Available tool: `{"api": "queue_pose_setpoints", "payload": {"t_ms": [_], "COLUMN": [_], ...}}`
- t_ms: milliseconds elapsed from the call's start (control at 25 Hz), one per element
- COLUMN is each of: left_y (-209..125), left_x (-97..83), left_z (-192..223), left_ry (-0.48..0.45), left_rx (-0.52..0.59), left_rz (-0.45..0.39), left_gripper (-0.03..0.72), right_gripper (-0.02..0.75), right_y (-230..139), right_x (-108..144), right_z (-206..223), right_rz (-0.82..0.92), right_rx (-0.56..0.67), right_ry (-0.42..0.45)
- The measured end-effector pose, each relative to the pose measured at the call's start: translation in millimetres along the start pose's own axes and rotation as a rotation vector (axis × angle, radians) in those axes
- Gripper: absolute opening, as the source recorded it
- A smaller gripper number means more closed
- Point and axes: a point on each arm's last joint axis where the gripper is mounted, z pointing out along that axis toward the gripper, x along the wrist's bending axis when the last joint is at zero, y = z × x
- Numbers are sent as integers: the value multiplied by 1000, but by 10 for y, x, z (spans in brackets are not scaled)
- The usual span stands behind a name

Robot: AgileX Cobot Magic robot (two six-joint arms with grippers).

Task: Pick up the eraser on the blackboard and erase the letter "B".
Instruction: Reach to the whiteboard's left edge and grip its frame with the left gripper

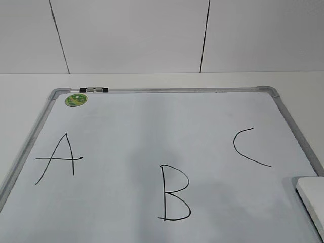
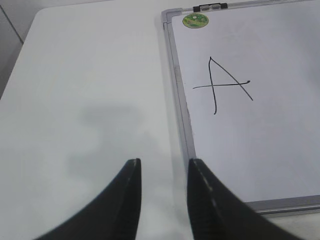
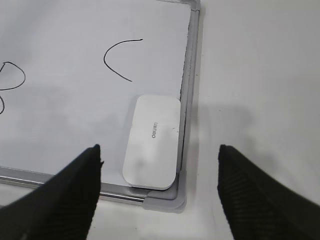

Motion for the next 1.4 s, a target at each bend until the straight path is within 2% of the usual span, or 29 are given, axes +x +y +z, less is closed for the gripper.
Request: {"api": "queue_pose_setpoints", "payload": {"t_ms": [320, 640, 880, 1120, 1400], "left_y": [0, 8, 18, 205, 537], "left_x": [0, -42, -40, -5, 51], "left_z": [0, 0, 13, 170, 542], "left_ry": [0, -46, -47, -60, -90], "left_rx": [0, -9, -1, 172, 404], "left_rz": [0, -23, -24, -39, -85], "left_gripper": [239, 239, 240, 240, 240], "right_gripper": [583, 583, 583, 583, 583], "right_y": [74, 384, 543, 605, 814], "right_x": [2, 0, 3, 21, -1], "right_z": [20, 145, 411, 684, 883], "right_rz": [33, 137, 182, 222, 234], "right_rx": [37, 224, 385, 536, 607], "right_ry": [16, 67, 101, 136, 146]}}
